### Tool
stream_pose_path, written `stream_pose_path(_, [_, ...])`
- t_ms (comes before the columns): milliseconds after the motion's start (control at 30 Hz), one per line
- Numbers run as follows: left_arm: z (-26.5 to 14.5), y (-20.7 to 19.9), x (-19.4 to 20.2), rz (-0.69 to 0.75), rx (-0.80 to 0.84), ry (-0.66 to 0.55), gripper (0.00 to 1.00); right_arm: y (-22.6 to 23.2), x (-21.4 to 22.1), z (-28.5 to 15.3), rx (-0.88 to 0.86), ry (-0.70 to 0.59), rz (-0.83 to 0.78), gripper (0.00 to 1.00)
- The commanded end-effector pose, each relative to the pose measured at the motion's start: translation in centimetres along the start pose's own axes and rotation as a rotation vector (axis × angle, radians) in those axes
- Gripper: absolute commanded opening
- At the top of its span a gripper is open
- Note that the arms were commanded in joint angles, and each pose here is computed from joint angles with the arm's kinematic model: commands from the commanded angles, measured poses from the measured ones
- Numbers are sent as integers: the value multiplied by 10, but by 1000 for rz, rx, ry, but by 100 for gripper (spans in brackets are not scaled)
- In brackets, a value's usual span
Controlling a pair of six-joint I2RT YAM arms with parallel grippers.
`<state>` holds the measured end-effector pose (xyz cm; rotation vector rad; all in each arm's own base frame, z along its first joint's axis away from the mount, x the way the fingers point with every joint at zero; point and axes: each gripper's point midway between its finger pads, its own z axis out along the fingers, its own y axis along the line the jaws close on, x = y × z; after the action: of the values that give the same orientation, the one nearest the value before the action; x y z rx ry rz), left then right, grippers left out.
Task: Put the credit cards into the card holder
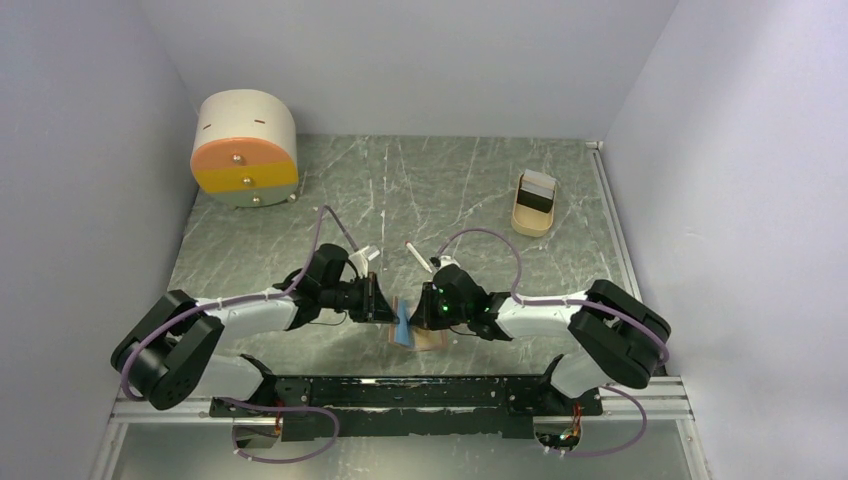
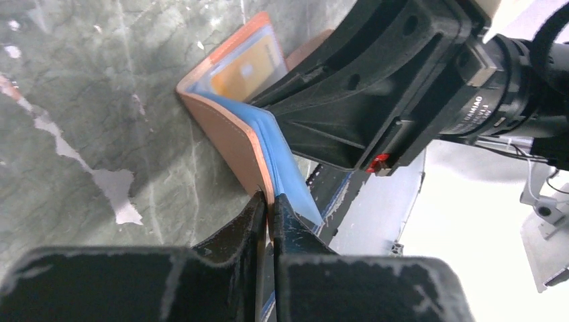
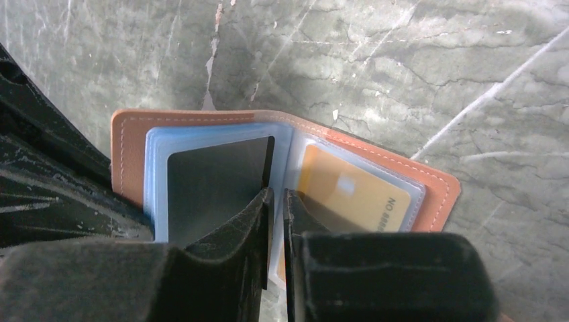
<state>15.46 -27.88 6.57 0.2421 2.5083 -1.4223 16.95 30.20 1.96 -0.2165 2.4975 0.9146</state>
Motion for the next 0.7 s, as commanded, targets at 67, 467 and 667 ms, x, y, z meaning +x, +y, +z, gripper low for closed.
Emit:
stream_pose_path(67, [-4, 9, -17, 42, -101, -55, 11, 2, -11, -7, 33, -28, -26, 18])
stream_pose_path(467, [-4, 10, -27, 59, -147, -72, 17, 4, -7, -2, 28, -25, -17, 19])
stream_pose_path(667, [3, 10, -25, 48, -121, -50, 19, 6, -6, 0, 28, -24, -20, 19])
